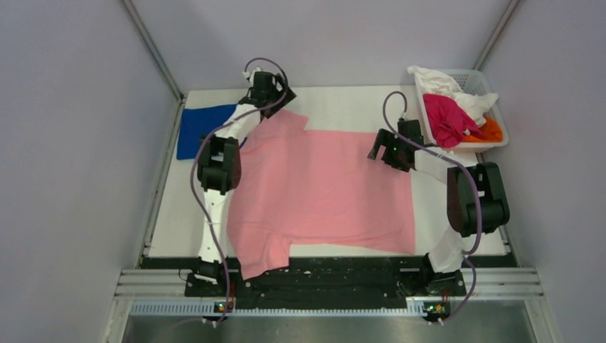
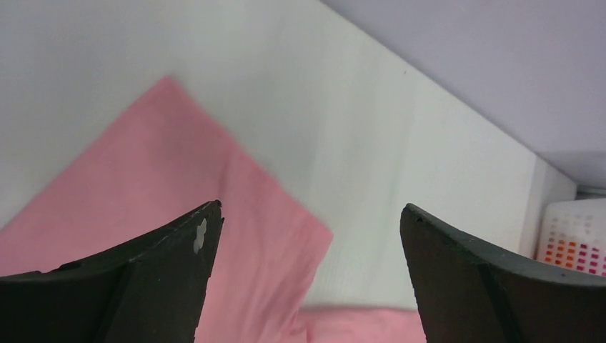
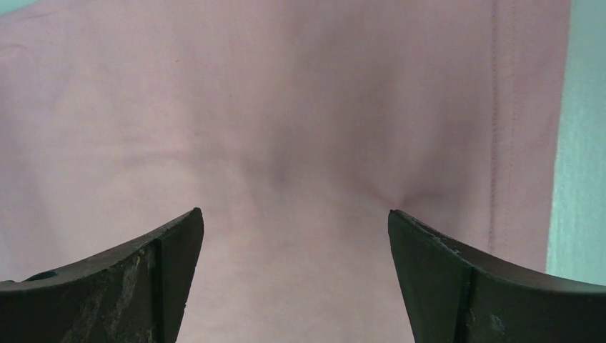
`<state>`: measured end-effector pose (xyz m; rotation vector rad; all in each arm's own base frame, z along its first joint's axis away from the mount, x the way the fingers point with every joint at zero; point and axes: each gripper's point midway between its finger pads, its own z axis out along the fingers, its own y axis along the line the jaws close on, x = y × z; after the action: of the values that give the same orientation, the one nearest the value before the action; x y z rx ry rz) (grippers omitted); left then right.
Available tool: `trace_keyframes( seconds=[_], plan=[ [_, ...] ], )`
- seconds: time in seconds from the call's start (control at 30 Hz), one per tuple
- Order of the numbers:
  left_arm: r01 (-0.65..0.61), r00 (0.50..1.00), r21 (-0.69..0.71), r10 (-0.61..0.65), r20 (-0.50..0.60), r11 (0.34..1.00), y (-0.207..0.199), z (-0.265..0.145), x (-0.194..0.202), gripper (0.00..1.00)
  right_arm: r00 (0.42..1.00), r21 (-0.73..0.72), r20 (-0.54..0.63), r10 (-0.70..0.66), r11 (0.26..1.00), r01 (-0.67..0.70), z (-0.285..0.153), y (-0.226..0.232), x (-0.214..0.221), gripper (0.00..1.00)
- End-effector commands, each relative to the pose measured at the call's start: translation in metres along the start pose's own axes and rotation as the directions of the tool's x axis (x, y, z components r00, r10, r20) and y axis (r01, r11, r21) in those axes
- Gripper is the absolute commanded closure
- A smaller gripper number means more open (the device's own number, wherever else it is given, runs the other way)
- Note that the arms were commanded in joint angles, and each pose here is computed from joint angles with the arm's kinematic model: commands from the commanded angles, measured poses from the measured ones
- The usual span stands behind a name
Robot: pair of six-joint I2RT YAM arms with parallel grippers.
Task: Fold and stack the t-shirts
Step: Flatten out the tshirt
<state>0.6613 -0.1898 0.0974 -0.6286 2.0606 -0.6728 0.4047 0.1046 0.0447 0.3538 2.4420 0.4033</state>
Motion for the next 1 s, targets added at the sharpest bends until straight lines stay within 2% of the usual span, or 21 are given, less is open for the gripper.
trace_keyframes(
  seconds=[0.0, 0.2, 0.37, 0.5, 0.63, 0.97],
  plan=[
    [-0.185, 0.980, -0.115, 0.192, 0.059, 0.976, -0.023, -0.123, -0.052, 0.01, 0.994, 0.018, 0.105, -0.031, 0.999, 0.029, -0.026, 0.009, -0.031, 0.01],
    [-0.259, 0.962, -0.259, 0.225, -0.152, 0.930, 0.049, -0.201, 0.016, 0.01, 0.999, 0.029, 0.044, -0.009, 1.000, 0.008, -0.034, 0.001, 0.006, 0.01],
    [-0.290, 0.928, -0.268, 0.202, -0.312, 0.919, 0.082, -0.225, 0.070, 0.01, 0.999, 0.067, -0.029, -0.023, 0.997, 0.025, -0.032, -0.005, 0.037, 0.01],
    [-0.268, 0.907, -0.283, 0.142, -0.396, 0.921, 0.097, -0.217, 0.097, 0.01, 0.999, 0.093, -0.051, -0.012, 0.996, 0.017, -0.025, -0.012, 0.049, 0.01],
    [-0.248, 0.895, -0.288, 0.104, -0.434, 0.925, 0.104, -0.193, 0.111, 0.01, 0.998, 0.146, -0.054, -0.019, 0.989, 0.026, -0.014, -0.021, 0.046, 0.01],
    [-0.254, 0.878, -0.376, 0.050, -0.475, 0.891, 0.116, -0.125, 0.114, 0.01, 0.998, 0.260, -0.059, -0.016, 0.965, 0.030, 0.018, -0.044, 0.018, 0.01]
  ],
)
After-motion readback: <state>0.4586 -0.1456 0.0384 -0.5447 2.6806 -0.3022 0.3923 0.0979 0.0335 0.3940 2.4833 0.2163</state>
